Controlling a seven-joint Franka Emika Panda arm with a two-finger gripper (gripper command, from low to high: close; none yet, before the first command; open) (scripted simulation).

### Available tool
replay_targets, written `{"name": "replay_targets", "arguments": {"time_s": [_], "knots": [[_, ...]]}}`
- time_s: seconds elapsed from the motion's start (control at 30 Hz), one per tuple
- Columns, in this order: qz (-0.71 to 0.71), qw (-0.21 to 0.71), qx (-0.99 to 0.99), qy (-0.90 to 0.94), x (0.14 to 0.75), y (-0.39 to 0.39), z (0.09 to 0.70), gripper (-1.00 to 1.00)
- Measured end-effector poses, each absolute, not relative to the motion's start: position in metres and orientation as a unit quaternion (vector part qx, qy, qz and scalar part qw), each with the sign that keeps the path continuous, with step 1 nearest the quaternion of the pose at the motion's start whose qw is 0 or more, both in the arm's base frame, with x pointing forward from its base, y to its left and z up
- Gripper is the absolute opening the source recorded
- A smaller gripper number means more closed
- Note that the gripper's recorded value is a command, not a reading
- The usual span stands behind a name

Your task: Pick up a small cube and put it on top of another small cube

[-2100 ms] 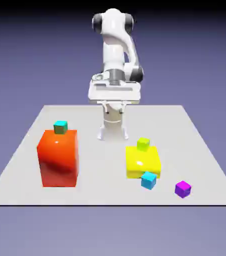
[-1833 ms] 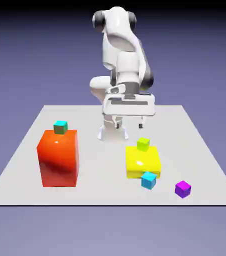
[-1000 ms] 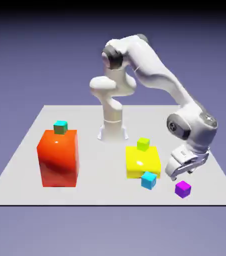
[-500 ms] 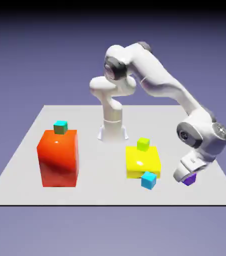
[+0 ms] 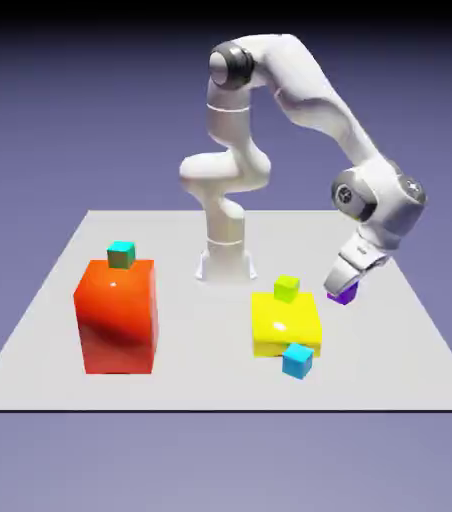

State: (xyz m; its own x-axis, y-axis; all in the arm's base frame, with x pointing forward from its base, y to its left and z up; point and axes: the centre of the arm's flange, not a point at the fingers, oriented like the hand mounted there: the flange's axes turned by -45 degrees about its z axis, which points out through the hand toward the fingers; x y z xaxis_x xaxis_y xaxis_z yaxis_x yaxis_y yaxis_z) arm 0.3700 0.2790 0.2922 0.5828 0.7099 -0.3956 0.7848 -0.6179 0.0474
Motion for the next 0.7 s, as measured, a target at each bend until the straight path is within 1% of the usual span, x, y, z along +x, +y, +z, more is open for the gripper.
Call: {"name": "replay_targets", "arguments": {"time_s": [0.4, 0.47, 0.63, 0.67, 0.7], "knots": [[-0.161, 0.089, 0.864, 0.47, 0.273, 0.206, 0.317, -1.0], [-0.159, 0.086, 0.862, 0.473, 0.266, 0.2, 0.317, -1.0], [-0.159, 0.086, 0.862, 0.473, 0.257, 0.186, 0.254, -1.0], [-0.159, 0.086, 0.862, 0.473, 0.256, 0.185, 0.251, 1.0], [-0.159, 0.087, 0.862, 0.473, 0.256, 0.185, 0.251, 1.0]]}}
